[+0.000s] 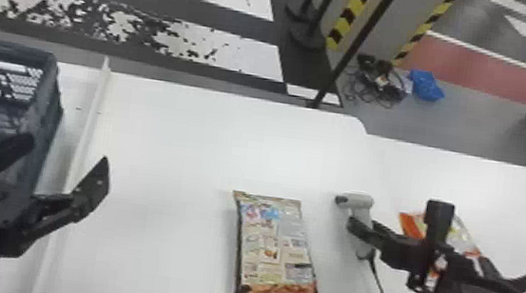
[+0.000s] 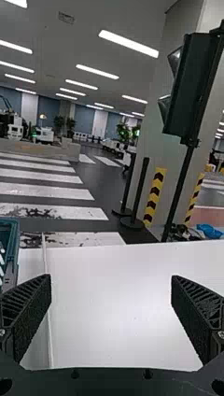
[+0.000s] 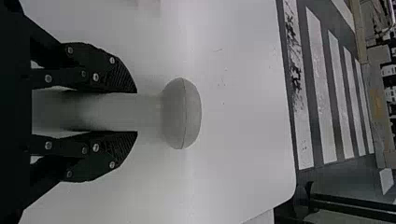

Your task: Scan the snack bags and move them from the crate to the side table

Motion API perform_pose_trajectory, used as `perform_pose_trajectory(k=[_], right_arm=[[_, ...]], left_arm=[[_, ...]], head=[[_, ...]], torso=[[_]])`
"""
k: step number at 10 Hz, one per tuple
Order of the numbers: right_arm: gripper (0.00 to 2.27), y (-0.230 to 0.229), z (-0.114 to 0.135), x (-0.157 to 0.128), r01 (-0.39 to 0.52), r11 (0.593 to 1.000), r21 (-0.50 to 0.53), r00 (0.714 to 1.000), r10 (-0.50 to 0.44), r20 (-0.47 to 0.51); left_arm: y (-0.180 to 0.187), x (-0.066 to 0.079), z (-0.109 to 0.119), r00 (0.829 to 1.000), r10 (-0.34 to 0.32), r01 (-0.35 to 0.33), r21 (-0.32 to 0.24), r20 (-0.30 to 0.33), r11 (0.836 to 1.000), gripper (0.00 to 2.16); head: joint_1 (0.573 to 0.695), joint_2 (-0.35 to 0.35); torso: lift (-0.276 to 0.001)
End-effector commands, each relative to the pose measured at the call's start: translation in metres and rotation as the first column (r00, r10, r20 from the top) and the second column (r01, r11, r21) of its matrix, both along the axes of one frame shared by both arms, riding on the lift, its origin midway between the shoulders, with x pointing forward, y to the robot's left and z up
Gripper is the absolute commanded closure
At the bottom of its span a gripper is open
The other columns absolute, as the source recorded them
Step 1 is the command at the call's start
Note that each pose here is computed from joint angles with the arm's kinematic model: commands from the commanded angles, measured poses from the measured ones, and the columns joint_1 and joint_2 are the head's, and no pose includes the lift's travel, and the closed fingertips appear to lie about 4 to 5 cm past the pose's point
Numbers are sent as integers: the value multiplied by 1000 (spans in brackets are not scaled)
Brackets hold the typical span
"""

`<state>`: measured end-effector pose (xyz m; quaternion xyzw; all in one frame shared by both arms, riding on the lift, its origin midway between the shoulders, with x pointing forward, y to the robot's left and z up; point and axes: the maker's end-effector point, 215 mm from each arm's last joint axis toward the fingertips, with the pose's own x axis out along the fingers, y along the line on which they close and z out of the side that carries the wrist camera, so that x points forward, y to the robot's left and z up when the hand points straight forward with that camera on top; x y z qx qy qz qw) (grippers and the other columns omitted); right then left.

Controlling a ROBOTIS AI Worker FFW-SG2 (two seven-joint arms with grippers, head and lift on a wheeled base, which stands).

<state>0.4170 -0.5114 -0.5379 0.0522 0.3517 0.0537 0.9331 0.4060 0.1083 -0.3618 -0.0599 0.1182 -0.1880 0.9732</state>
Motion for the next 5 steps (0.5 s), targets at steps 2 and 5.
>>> perform_pose_trajectory(k=[2, 5], right_arm=[[22, -14, 15, -2, 17, 999, -35, 1000, -16, 25], [53, 1, 79, -11, -7, 997, 80, 998, 2, 56]], left_arm=[[-5, 1, 5, 1000, -7, 8, -4, 9, 1000, 36], [-3, 3, 2, 1000, -6, 6, 3, 2, 1000, 36]], head=[[695, -350], [695, -350]], torso=[[-87], [-87]])
